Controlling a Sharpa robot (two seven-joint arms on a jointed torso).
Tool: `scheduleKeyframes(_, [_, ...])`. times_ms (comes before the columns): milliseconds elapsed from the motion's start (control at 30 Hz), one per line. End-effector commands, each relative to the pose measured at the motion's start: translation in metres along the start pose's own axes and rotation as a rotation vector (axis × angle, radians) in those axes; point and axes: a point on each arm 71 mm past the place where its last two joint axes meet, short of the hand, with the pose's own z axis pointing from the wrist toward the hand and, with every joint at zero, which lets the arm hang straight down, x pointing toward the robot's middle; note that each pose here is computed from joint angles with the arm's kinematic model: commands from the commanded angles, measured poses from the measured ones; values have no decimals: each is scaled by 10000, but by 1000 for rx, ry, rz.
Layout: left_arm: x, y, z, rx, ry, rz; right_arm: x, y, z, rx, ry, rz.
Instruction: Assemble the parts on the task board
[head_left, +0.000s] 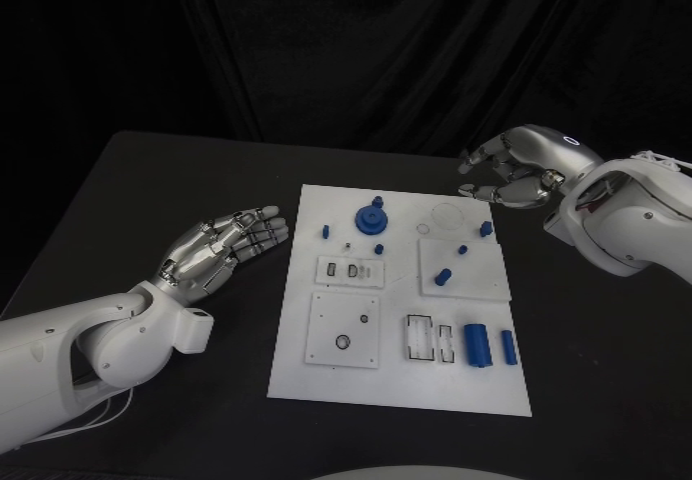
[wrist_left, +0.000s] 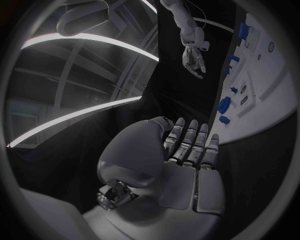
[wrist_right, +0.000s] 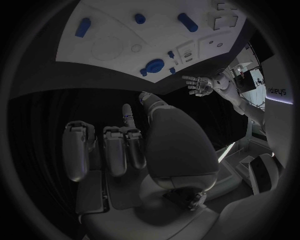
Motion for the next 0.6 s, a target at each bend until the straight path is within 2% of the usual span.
scheduleKeyframes(33, [24, -180, -6, 181, -25, 62, -52, -40, -21, 9, -54, 34])
scheduleKeyframes(400, [88, -569, 152, 259, -32, 162, 56, -293, -106, 83, -24, 27])
scheduleKeyframes(600, [74, -624, 197, 286, -43, 195, 118, -368, -142, 103, -11, 26])
